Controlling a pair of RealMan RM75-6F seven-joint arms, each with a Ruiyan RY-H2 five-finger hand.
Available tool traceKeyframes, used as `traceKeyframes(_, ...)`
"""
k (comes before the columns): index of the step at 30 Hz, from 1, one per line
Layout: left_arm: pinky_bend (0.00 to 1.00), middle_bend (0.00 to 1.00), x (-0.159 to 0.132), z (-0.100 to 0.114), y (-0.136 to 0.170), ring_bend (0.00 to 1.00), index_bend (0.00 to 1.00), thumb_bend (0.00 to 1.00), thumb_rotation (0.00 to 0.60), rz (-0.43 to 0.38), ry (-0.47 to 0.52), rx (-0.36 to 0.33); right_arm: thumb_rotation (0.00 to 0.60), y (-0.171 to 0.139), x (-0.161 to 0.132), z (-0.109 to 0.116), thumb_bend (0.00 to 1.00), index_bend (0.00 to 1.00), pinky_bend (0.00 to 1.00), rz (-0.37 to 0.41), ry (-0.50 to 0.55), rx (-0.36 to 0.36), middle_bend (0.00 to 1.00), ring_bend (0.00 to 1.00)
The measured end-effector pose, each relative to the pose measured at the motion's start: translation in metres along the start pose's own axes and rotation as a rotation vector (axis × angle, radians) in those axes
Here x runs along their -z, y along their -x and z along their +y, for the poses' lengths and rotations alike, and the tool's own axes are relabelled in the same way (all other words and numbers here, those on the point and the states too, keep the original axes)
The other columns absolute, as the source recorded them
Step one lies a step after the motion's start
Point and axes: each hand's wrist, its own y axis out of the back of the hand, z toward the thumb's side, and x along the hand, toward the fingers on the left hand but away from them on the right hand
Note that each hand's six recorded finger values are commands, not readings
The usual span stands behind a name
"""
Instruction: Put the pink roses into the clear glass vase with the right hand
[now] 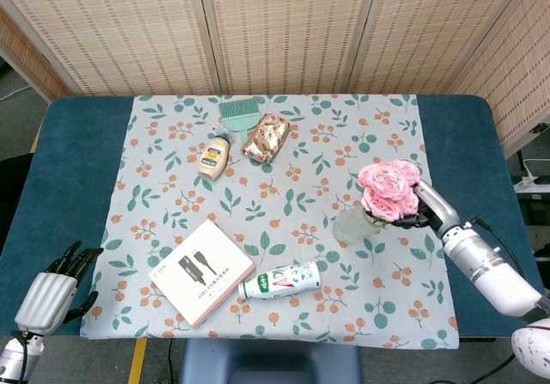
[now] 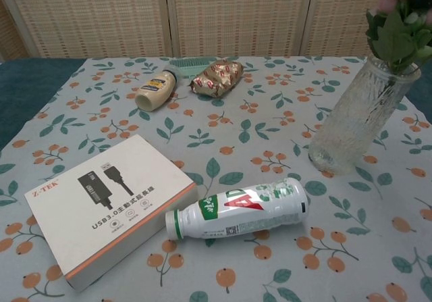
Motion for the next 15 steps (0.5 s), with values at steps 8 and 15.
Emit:
traceKeyframes(8, 0.28, 0.16, -0.001, -0.001, 0.0, 0.05, 0.11, 0.36, 0.6, -0.004, -0.006, 0.002, 0.6, -0.008, 0.0, 0.013, 0.02, 0.01, 0.91, 0.036, -0.108, 0.034, 0.88, 0.97)
traceKeyframes(15, 0.28, 0.16, 0.0, -0.003, -0.001, 0.05, 0.11, 0.35, 0.6, 0.0, -0.004, 0.01, 0.6, -0.027, -0.004, 0.023, 0.0, 0.0, 0.84, 0.114, -0.249, 0.087, 0.52, 0.78)
